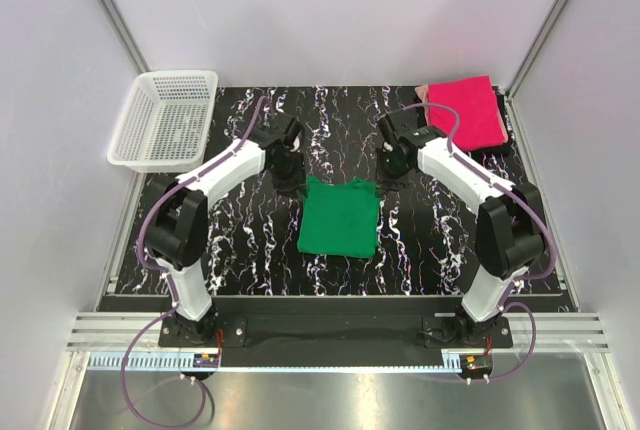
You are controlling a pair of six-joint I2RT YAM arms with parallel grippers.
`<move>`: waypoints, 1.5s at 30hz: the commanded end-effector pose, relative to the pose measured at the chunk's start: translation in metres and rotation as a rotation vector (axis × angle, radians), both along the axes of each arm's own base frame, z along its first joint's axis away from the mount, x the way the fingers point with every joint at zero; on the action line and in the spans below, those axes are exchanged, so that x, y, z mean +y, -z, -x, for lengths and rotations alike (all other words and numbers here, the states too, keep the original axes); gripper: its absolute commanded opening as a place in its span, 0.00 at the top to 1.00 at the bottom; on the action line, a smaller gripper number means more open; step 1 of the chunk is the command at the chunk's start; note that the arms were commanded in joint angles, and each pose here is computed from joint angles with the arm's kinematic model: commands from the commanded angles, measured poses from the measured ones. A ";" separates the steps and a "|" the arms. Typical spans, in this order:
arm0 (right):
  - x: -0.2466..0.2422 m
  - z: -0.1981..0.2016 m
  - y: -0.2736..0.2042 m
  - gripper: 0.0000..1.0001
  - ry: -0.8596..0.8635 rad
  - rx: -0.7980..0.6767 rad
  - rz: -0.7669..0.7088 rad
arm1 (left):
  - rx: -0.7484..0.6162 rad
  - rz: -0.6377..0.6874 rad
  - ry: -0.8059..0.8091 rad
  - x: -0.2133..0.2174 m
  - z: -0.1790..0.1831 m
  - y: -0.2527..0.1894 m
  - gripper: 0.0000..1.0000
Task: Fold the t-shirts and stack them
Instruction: Fold the tshirt
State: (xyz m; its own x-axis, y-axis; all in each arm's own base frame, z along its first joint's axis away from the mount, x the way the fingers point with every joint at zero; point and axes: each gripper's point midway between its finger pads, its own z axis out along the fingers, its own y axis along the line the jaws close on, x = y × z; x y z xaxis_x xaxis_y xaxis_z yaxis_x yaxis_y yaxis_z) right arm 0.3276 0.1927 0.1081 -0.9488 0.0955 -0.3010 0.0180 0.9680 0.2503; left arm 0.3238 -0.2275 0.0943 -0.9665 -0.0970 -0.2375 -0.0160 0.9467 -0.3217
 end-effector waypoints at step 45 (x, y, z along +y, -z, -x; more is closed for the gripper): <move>-0.006 0.109 -0.083 0.36 0.052 -0.205 -0.225 | -0.125 0.137 -0.070 0.039 0.083 -0.042 0.27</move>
State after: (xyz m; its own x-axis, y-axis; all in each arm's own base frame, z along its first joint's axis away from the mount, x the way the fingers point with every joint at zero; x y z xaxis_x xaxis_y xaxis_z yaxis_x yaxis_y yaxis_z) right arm 0.2259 0.1883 0.1692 -0.8874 0.1821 -0.4236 -0.0026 0.9167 0.3995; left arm 0.2350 -0.2101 0.1155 -0.9518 -0.0992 -0.2903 0.0219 0.9219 -0.3868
